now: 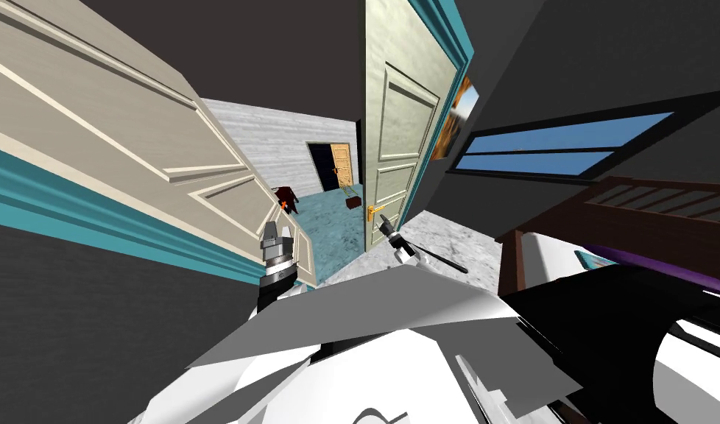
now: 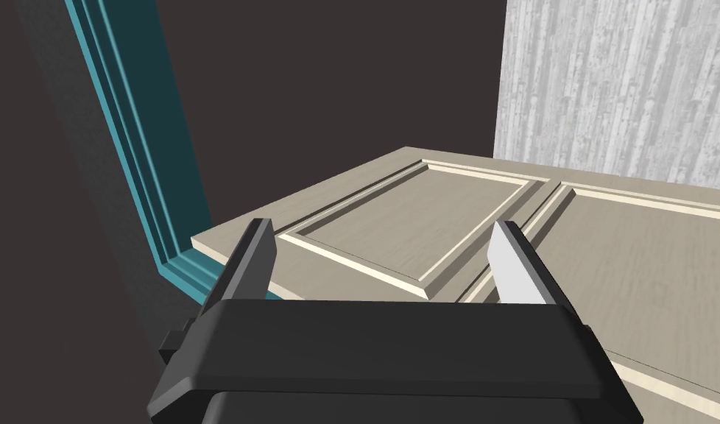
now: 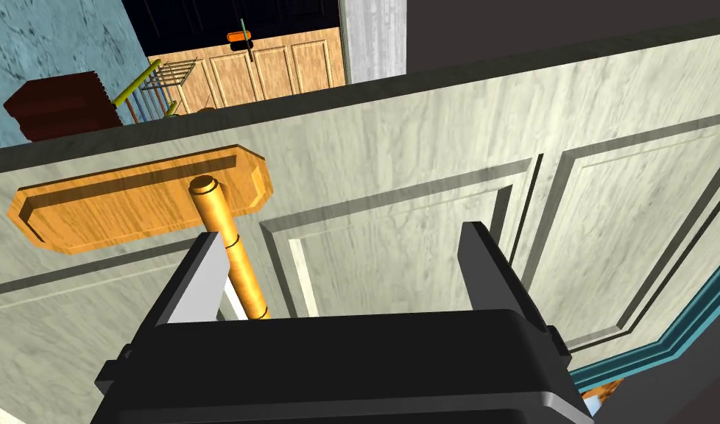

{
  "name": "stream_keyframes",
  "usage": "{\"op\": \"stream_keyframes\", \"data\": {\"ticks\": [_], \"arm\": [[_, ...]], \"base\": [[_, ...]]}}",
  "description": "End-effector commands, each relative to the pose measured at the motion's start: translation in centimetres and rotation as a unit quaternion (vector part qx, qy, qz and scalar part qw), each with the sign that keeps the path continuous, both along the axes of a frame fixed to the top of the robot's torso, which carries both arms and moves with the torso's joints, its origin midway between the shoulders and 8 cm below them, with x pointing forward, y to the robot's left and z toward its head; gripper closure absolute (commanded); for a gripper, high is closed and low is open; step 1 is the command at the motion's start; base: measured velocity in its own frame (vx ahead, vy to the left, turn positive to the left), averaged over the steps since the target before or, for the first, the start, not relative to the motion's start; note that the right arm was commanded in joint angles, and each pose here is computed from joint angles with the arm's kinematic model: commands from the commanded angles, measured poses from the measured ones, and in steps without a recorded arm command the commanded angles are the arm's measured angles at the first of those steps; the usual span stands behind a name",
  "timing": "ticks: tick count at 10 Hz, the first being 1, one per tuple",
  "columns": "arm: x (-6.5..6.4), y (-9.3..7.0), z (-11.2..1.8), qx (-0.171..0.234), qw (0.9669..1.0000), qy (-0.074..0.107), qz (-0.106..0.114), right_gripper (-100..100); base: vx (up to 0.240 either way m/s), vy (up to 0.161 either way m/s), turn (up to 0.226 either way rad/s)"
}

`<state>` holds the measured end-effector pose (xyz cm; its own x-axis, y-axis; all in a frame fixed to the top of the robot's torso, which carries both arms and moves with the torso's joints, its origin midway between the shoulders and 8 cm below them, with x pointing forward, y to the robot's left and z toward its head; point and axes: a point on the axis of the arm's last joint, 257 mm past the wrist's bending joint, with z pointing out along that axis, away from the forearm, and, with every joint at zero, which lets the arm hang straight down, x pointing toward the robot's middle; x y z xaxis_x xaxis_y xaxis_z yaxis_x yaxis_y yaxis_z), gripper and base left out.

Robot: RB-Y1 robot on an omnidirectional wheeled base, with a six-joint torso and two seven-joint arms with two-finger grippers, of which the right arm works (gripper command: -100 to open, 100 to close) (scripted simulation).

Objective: Push the door open

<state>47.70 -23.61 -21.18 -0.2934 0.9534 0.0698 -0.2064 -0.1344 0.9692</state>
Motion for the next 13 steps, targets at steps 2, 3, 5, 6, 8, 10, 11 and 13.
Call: {"op": "stream_keyframes", "data": {"ticks": [2,3,5,6,8,10,11,13], "arm": [[0.5,-1.3,-2.2,-0.013,0.9996,0.026,0.002,-100],[0.7,-2.0,-3.1,-0.019,0.9991,0.037,0.001,-100],[1.1,-3.5,-4.7,-0.031,0.9979,0.057,-0.001,-100],[1.3,-4.3,-5.4,-0.037,0.9972,0.065,-0.003,-100],[1.6,-5.7,-6.4,-0.047,0.9957,0.080,-0.007,-100],[1.8,-6.9,-7.2,-0.055,0.9943,0.091,-0.011,-100],[1.9,-7.5,-7.5,-0.058,0.9936,0.095,-0.013,-100],[1.9,-7.8,-7.6,-0.061,0.9933,0.098,-0.014,-100]], "base": [[0.032,-0.075,0.098],[0.038,-0.116,0.115],[0.050,-0.105,0.121],[0.027,-0.099,0.086],[0.007,-0.093,0.087],[0.012,-0.081,0.076],[0.022,-0.073,0.056],[0.009,-0.051,0.052]]}}
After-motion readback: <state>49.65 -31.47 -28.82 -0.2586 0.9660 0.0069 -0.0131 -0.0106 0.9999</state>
